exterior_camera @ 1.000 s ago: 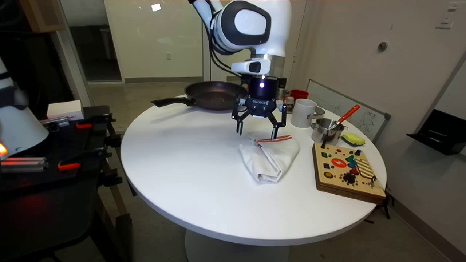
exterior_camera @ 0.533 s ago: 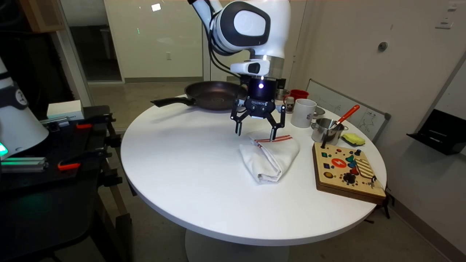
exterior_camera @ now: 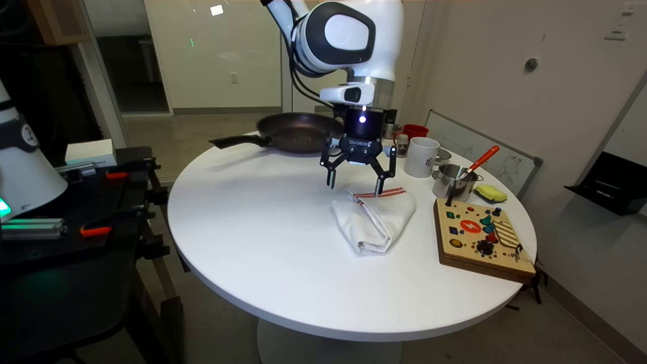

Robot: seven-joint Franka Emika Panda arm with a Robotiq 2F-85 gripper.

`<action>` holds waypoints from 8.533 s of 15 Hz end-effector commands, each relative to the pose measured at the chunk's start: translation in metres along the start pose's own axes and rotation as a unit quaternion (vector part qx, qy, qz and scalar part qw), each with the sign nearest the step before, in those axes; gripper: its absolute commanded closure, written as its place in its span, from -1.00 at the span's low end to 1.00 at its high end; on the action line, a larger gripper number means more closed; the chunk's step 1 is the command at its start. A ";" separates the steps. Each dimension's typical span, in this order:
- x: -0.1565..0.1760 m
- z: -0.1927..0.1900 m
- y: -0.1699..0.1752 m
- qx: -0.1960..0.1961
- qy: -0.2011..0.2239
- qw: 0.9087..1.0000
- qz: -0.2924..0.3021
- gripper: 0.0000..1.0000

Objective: Fold the towel in half

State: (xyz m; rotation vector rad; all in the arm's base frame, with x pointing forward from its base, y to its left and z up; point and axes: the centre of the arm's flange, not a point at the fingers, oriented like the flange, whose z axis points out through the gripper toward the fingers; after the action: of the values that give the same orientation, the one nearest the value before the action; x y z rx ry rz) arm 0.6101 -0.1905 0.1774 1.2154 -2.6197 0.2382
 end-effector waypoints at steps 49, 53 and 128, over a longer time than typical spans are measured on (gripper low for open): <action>0.045 -0.001 -0.080 0.033 0.081 0.985 -0.148 0.91; 0.064 -0.018 -0.091 0.049 0.092 0.975 -0.198 0.92; -0.029 -0.010 -0.002 0.121 0.134 0.728 -0.662 -1.00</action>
State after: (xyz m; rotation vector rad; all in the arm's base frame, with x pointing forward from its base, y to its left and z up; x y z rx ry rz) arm 0.6216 -0.1468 0.1587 2.4912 -0.9449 0.4364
